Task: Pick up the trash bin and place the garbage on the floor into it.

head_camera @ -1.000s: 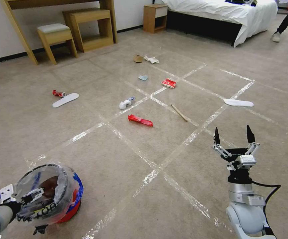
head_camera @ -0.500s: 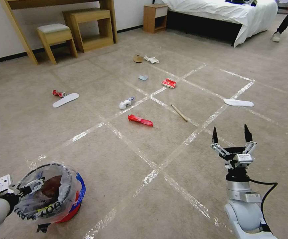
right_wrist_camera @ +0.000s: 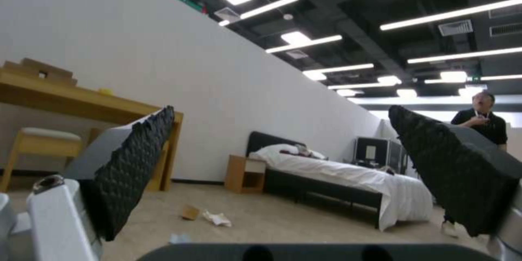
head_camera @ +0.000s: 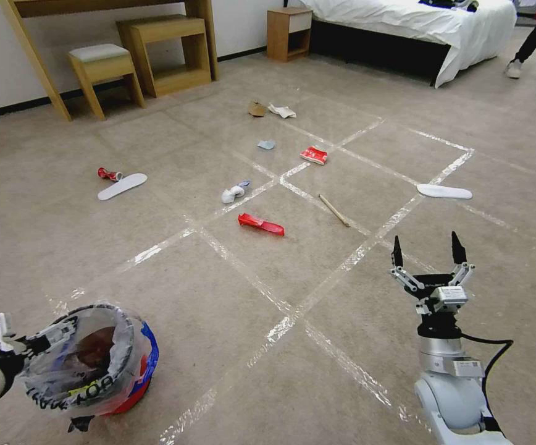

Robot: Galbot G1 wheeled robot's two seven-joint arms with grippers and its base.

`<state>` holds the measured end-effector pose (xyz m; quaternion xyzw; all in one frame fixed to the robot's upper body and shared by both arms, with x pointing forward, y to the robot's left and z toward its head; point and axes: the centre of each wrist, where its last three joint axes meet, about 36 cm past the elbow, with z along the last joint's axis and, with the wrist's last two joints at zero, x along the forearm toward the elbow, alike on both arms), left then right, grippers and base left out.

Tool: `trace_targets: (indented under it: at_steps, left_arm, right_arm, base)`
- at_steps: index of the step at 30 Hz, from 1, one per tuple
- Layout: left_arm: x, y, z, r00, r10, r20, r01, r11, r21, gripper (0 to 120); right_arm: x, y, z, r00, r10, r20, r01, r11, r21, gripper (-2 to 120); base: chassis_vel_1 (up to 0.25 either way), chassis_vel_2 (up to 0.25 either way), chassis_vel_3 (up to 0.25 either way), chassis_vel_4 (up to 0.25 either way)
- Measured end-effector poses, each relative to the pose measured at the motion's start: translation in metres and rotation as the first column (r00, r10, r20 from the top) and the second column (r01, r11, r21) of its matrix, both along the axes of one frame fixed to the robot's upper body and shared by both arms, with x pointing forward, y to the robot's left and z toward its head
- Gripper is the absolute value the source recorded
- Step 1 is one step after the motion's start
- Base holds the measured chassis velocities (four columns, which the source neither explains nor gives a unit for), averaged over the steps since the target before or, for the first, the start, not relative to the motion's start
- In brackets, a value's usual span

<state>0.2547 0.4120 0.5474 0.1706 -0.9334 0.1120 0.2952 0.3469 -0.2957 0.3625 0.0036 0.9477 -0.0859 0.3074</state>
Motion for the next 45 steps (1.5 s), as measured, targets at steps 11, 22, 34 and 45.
trace_targets:
  at_steps: [11,22,34,45]
  left_arm:
    - [-0.008,0.013,-0.017,0.994,0.088,-0.07,-0.086,0.996,0.018,100]
    - [0.01,0.03,-0.058,0.984,0.121,-0.13,-0.126,0.991,-0.032,100]
    - [0.028,0.035,-0.084,0.98,0.119,-0.16,-0.133,0.988,-0.077,100]
    - [0.033,0.028,-0.1,0.965,0.149,-0.216,-0.177,0.977,-0.117,76]
  right_arm:
    - [-0.004,0.004,-0.005,1.0,0.002,-0.012,-0.002,1.0,0.005,100]
    - [-0.009,0.001,-0.007,1.0,0.001,-0.013,-0.001,1.0,-0.002,100]
    - [-0.01,-0.001,-0.003,1.0,-0.002,-0.001,0.002,1.0,-0.009,100]
    - [-0.008,-0.002,-0.006,1.0,-0.007,-0.002,0.007,1.0,-0.009,100]
  base:
    - [0.0,0.0,0.0,0.0]
    - [0.0,0.0,0.0,0.0]
    - [0.0,0.0,0.0,0.0]
    - [0.0,0.0,0.0,0.0]
